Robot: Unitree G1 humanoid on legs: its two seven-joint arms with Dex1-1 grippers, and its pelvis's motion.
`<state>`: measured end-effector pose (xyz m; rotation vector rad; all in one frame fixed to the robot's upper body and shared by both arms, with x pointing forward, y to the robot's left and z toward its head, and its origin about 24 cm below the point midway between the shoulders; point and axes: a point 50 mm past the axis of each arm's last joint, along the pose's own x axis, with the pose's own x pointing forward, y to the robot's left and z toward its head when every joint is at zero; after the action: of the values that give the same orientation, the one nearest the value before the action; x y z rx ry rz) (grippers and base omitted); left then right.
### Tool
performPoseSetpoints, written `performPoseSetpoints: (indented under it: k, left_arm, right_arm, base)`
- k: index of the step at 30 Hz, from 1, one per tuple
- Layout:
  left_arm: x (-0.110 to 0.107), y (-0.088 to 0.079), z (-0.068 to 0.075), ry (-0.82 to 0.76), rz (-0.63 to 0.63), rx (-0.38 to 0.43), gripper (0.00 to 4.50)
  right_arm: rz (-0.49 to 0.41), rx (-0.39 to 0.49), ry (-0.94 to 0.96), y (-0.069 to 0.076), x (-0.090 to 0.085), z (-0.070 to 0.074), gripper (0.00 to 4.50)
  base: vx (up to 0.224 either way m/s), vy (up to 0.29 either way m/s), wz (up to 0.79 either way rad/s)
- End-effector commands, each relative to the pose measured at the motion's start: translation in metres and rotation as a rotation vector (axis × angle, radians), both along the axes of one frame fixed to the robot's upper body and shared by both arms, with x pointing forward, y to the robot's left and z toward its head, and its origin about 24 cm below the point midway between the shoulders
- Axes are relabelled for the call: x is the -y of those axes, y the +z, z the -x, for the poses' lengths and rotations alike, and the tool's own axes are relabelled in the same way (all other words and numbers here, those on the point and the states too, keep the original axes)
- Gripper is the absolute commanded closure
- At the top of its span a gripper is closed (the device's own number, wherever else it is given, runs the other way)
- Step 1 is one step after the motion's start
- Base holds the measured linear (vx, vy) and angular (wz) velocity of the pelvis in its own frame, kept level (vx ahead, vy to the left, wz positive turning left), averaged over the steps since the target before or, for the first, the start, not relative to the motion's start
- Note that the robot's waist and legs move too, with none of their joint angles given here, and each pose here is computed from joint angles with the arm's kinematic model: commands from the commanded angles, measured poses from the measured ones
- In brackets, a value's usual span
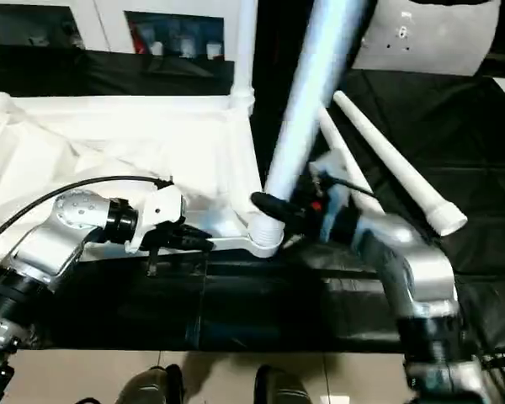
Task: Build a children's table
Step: Insert table leg to table base
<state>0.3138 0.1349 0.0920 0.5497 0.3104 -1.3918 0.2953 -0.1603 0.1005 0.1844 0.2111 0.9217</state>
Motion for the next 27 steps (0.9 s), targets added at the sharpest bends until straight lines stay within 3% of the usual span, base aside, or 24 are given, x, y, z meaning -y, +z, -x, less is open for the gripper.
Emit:
performPoseSetpoints:
  k: [1, 6, 9, 12, 20, 27]
  left_arm:
    - [-0.003, 0.002, 0.000, 0.004, -0.002, 0.006, 4.50]
    - [-0.004, 0.002, -0.001, 0.018, -0.002, 0.006, 4.50]
    - [-0.005, 0.002, -0.002, 0.018, -0.007, 0.008, 4.50]
    - [-0.004, 0.002, -0.002, 0.021, -0.007, 0.010, 4.50]
    - [-0.004, 0.000, -0.002, 0.018, -0.015, 0.013, 4.50]
    - [-0.004, 0.004, -0.002, -0.017, -0.038, 0.026, 4.50]
  right_arm:
    - [0.059, -0.173, -0.041, -0.041, 0.008, 0.013, 2.62]
    - [0.069, -0.156, -0.033, -0.050, 0.009, 0.023, 2.62]
    - [0.243, -0.096, 0.025, -0.058, 0.012, 0.029, 2.62]
    - [0.339, -0.053, 0.102, -0.059, 0.010, 0.035, 2.62]
    - [0.398, -0.027, 0.167, -0.060, 0.005, 0.032, 2.62]
    - [0.413, -0.071, 0.291, -0.064, -0.001, 0.034, 2.62]
  base:
    - [0.000, 0.000, 0.00]
    - [0.000, 0.000, 0.00]
    - [0.000, 0.000, 0.00]
    - [0.000, 0.000, 0.00]
    - [0.000, 0.000, 0.00]
    - [0.000, 0.000, 0.00]
